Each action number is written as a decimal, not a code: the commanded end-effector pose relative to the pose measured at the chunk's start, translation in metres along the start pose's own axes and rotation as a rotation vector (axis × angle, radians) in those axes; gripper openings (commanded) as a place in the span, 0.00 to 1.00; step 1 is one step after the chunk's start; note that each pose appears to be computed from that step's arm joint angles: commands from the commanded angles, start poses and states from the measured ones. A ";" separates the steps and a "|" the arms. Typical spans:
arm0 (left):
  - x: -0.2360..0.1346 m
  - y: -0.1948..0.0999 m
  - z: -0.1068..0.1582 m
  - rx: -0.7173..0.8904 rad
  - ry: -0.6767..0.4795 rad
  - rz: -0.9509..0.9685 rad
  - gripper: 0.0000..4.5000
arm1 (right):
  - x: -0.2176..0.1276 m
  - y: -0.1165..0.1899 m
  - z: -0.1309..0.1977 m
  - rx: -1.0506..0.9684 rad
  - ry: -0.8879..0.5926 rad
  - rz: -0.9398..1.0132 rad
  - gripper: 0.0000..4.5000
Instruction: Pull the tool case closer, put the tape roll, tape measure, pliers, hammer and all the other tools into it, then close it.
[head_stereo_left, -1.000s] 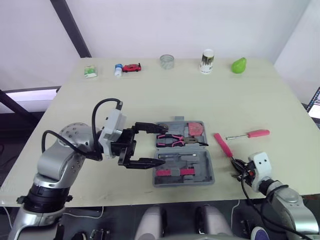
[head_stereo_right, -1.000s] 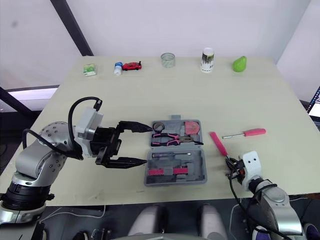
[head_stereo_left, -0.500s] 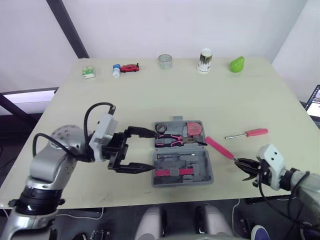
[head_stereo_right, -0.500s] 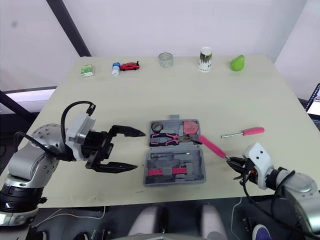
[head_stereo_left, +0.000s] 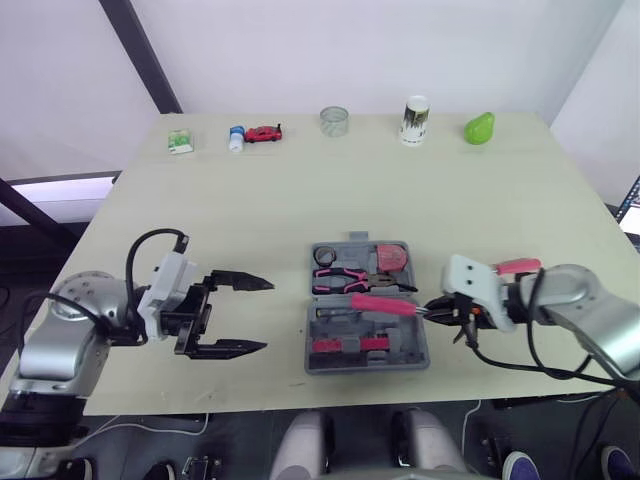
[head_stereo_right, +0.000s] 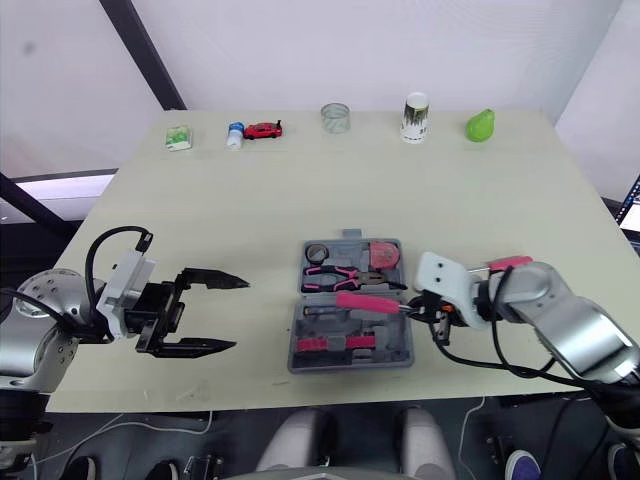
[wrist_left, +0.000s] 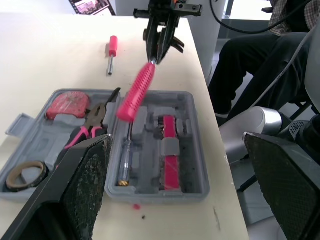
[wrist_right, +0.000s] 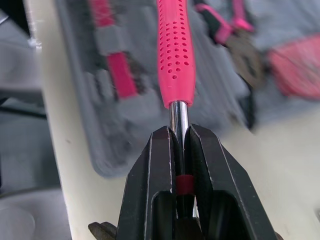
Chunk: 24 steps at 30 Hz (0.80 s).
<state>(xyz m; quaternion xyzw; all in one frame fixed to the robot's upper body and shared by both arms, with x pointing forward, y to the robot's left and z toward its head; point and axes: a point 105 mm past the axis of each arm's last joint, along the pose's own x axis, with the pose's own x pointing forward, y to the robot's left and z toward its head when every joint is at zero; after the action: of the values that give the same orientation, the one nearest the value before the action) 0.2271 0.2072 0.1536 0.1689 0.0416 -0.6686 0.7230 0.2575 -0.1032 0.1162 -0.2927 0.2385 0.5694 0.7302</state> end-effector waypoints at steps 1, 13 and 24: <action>-0.011 -0.009 0.009 0.083 0.015 -0.035 1.00 | 0.013 -0.004 0.021 -0.122 0.014 0.011 0.01; -0.023 -0.009 0.006 0.082 0.059 -0.007 1.00 | 0.046 -0.007 0.020 -0.243 0.150 0.036 0.01; -0.026 0.002 0.013 0.100 0.040 0.007 1.00 | 0.063 -0.005 0.024 -0.252 0.145 0.056 0.01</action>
<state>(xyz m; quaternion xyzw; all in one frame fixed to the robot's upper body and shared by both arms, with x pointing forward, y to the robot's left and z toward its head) 0.2298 0.2284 0.1672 0.2085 0.0294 -0.6439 0.7356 0.2771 -0.0470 0.0866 -0.4090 0.2367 0.5917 0.6531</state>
